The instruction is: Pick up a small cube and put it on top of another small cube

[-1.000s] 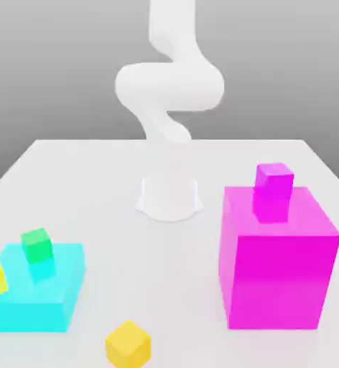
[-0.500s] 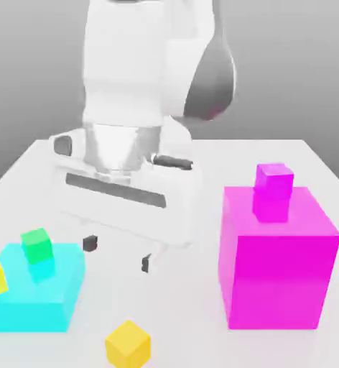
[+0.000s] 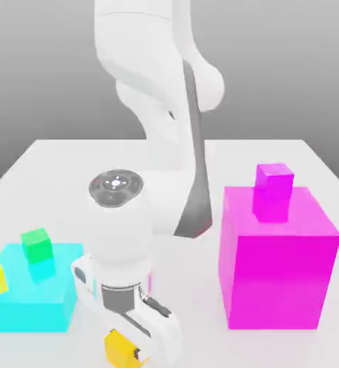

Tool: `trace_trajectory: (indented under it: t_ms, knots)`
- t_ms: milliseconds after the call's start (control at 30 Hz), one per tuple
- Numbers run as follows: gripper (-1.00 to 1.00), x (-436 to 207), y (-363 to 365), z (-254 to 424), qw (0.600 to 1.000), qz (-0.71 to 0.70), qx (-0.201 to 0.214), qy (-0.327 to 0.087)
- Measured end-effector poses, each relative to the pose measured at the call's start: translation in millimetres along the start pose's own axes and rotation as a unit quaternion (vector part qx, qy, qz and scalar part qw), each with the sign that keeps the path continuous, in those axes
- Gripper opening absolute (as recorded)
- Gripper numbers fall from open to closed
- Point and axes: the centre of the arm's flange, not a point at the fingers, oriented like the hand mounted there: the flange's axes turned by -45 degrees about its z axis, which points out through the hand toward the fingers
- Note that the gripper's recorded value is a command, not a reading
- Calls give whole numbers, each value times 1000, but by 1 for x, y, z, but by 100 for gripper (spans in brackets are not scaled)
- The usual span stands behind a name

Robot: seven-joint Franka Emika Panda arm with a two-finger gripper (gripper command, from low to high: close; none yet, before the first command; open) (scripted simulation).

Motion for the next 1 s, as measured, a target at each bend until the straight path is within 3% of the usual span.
trace_trajectory:
  t_ms: [233,467,700,867,900,1000]
  knots:
    - [-100,1,3,-52,1000,4,-1,0]
    - [-100,29,138,-120,983,185,-17,7]
    - [-100,3,245,-173,939,345,-5,2]
    - [-100,-3,261,-129,929,371,0,0]
    - [100,-4,262,-120,929,371,0,0]
    - [100,-4,262,-120,929,371,0,0]
